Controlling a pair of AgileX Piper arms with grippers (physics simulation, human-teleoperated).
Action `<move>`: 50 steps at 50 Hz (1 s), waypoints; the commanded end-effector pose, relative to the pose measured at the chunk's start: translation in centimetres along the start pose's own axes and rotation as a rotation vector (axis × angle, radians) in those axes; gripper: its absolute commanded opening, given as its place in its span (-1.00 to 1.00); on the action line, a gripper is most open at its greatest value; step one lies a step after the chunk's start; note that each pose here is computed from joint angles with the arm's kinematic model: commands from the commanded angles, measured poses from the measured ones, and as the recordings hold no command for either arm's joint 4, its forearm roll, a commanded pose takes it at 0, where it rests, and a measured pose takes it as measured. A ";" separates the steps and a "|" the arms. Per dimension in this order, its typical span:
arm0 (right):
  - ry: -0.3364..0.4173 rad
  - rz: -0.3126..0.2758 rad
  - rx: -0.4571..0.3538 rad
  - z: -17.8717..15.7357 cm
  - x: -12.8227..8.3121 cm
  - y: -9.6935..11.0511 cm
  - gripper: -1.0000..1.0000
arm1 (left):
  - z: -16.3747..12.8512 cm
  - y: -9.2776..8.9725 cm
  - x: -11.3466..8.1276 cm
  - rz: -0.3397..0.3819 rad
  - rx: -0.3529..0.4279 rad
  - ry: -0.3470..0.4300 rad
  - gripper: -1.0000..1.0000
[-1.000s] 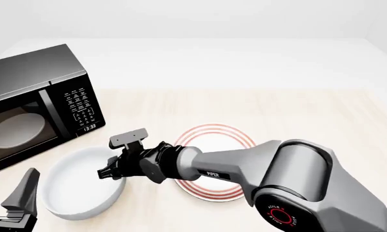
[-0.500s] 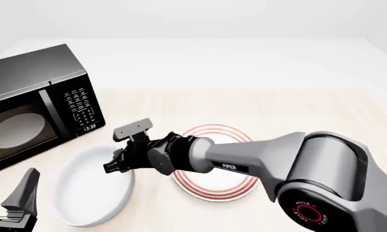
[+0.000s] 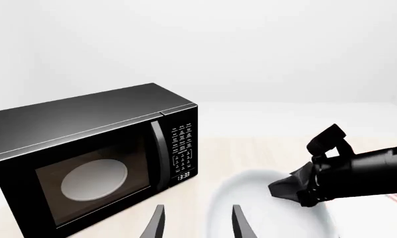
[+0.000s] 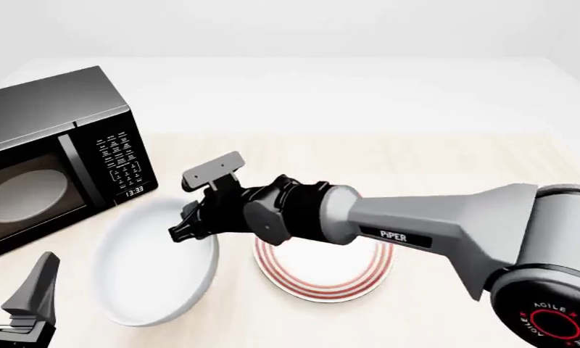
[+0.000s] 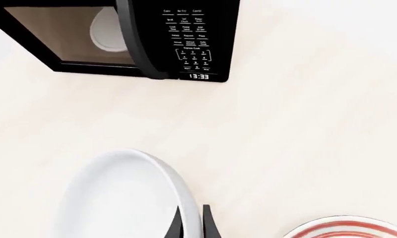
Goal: Put the white bowl to the right of the plate.
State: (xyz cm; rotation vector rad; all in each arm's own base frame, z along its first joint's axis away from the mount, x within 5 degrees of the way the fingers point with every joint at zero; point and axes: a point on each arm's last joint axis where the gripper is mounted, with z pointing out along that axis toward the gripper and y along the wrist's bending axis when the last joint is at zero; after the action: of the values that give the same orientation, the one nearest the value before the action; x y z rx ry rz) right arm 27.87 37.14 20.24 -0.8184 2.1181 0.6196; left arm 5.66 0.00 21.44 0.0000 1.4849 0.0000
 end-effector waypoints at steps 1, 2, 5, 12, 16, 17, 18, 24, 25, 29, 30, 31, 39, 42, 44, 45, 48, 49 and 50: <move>-0.050 0.033 0.023 -3.2 -1.5 -1.2 -1.00 | 0.0 0.0 0.0 0.000 0.000 0.000 1.00; -0.053 0.031 0.026 -3.4 -1.5 -1.4 -1.00 | 0.0 0.0 0.0 0.000 0.000 0.000 1.00; -0.066 0.031 0.034 -4.3 -1.7 -1.8 -1.00 | 0.0 0.0 0.0 0.000 0.000 0.000 1.00; -0.110 0.037 0.069 -7.2 -2.5 -3.7 -1.00 | 0.0 0.0 0.0 0.000 0.000 0.000 1.00; -0.131 0.047 0.095 -8.8 -2.5 -5.0 -1.00 | 0.0 0.0 0.0 0.000 0.000 0.000 1.00; -0.136 0.049 0.101 -9.1 -2.5 -5.2 -1.00 | 0.0 0.0 0.0 0.000 0.000 0.000 1.00; -0.140 0.055 0.110 -9.5 -2.4 -5.7 -1.00 | 0.0 0.0 0.0 0.000 0.000 0.000 1.00; -0.172 0.078 0.154 -12.0 -1.8 -7.5 -1.00 | 0.0 0.0 0.0 0.000 0.000 0.000 1.00; -0.177 0.086 0.163 -12.5 -1.6 -7.9 -1.00 | 0.0 0.0 0.0 0.000 0.000 0.000 1.00; -0.188 0.104 0.189 -13.7 -1.0 -8.9 -1.00 | 0.0 0.0 0.0 0.000 0.000 0.000 1.00; -0.192 0.110 0.195 -13.9 -0.9 -9.1 -1.00 | 0.0 0.0 0.0 0.000 0.000 0.000 1.00; -0.195 0.111 0.201 -14.3 -0.7 -9.3 -1.00 | 0.0 0.0 0.0 0.000 0.000 0.000 1.00; -0.218 0.155 0.257 -16.5 0.7 -11.2 -1.00 | 0.0 0.0 0.0 0.000 0.000 0.000 1.00; -0.225 0.169 0.277 -17.2 1.2 -11.8 -1.00 | 0.0 0.0 0.0 0.000 0.000 0.000 1.00; -0.233 0.179 0.292 -17.8 1.5 -12.3 -1.00 | 0.0 0.0 0.0 0.000 0.000 0.000 1.00; -0.239 0.185 0.303 -18.3 1.6 -12.6 -1.00 | 0.0 0.0 0.0 0.000 0.000 0.000 1.00; -0.249 0.193 0.317 -19.1 1.9 -12.8 -1.00 | 0.0 0.0 0.0 0.000 0.000 0.000 1.00; -0.255 0.203 0.325 -19.4 2.2 -13.0 -1.00 | 0.0 0.0 0.0 0.000 0.000 0.000 1.00; -0.261 0.211 0.341 -20.0 2.6 -13.4 -1.00 | 0.0 0.0 0.0 0.000 0.000 0.000 1.00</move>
State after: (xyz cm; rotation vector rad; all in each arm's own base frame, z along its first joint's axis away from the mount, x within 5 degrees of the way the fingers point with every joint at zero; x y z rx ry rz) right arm 27.57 18.23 27.43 -0.4694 2.0086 0.4430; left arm 5.66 0.00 21.44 0.0000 1.4849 0.0000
